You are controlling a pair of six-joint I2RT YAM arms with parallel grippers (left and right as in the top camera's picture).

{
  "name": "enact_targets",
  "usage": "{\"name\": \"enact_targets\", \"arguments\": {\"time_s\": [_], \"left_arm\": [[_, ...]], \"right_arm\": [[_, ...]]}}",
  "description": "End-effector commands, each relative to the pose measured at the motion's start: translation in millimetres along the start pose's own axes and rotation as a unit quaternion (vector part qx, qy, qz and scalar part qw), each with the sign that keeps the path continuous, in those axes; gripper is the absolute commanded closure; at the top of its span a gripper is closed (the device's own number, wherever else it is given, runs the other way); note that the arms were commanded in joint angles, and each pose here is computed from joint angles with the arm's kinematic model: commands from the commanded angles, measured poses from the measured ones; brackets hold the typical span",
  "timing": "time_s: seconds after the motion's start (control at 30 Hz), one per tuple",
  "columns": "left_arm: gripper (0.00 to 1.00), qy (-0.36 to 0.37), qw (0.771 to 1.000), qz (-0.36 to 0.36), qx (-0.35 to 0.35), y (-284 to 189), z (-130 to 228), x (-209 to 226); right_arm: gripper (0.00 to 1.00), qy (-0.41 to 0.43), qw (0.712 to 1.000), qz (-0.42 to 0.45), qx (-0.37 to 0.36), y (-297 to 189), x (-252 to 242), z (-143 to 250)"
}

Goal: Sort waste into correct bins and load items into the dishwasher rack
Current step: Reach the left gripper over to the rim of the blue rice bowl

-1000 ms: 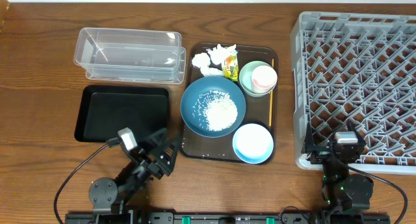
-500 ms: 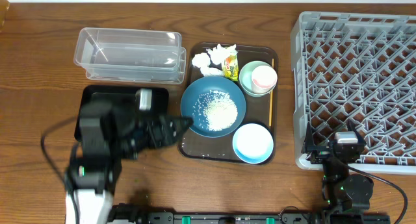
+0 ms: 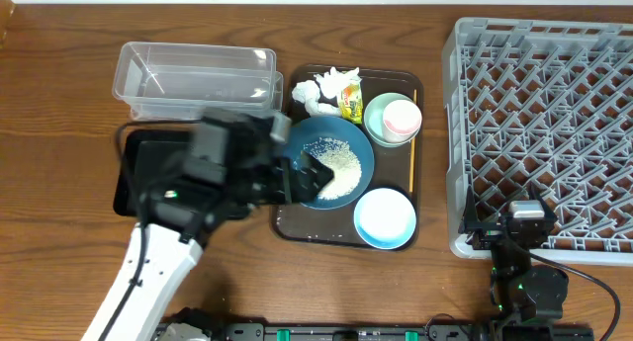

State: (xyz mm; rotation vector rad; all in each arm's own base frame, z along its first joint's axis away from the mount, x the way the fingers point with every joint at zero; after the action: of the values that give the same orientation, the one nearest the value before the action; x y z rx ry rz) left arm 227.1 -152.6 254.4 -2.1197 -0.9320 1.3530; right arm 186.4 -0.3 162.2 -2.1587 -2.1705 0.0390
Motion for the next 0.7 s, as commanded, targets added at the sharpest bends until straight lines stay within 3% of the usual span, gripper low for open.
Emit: {"name": "enact_targets", "arguments": {"time_s": [0.0,0.13,0.47,0.67], "left_arm": [[0.05,0.071,0.982,-0.167,-0.045,-1,-22,1],[0.05,0.135,0.98,-0.139,-0.042,23,-30,-26],[0.05,0.154,0.981,-0.105,-0.052,70,-42,-44],[0.05,0.176,0.972,-0.152,-0.028,115,-36,-34]], "right_arm": [[0.01,-0.003,1.0,0.007,0.0,0,-2,1],[0.01,-0.003,1.0,0.007,0.0,0,-2,1],[0.01,-0.003,1.0,0.007,0.0,0,-2,1],[0.01,-0.003,1.0,0.007,0.0,0,-2,1]]}}
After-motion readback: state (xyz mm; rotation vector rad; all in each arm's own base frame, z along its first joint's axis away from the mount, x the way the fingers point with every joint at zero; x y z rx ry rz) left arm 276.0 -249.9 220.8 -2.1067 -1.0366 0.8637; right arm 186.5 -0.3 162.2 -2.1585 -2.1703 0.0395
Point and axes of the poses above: each gripper's point midway between its finger pads, its own y axis out along the fingers, its own x axis along the line the jaws close on, z = x × y, the point moved 6 cm from there along -y, back along the fingers, and after that the axes turned 7 degrees about y, right-handed, at the moved point
